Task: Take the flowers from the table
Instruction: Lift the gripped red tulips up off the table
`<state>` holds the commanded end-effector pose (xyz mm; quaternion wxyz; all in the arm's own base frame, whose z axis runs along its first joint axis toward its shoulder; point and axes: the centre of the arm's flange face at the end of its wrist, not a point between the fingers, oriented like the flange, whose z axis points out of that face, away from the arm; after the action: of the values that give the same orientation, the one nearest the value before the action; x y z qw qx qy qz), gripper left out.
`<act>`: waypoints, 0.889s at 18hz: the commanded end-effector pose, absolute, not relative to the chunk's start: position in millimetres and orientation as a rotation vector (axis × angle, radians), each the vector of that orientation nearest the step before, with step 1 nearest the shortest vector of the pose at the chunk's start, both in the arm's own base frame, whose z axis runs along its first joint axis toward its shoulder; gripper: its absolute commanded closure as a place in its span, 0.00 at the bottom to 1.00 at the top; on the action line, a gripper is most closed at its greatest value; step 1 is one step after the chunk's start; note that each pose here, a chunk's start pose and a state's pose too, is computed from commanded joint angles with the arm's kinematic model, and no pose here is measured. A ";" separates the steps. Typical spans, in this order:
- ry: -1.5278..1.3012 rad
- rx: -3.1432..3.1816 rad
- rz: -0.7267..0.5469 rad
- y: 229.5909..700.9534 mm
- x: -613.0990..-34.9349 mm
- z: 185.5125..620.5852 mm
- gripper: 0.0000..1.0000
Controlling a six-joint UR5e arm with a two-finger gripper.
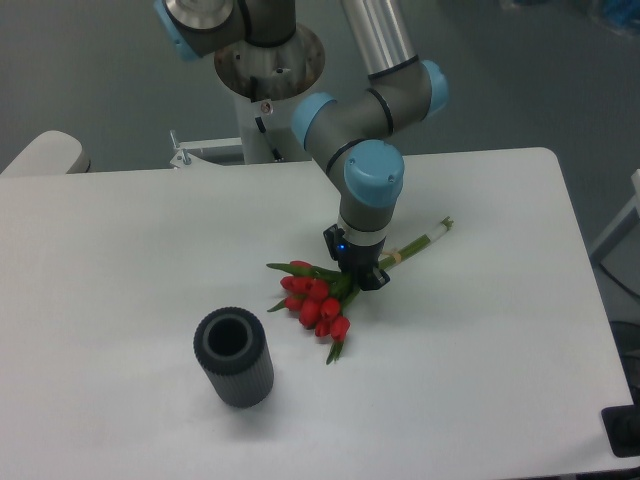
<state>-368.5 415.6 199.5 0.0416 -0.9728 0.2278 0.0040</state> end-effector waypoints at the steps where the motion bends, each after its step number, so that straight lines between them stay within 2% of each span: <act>1: 0.697 -2.976 0.014 416.0 -368.9 200.1 0.71; 10: 0.733 -2.936 0.110 425.2 -398.5 234.4 0.71; 12: 0.732 -2.907 0.154 432.9 -407.7 256.9 0.71; 16: 0.694 -2.806 0.098 453.6 -424.0 318.0 0.71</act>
<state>-424.0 453.6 318.0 0.1245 -0.9626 0.2382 0.0335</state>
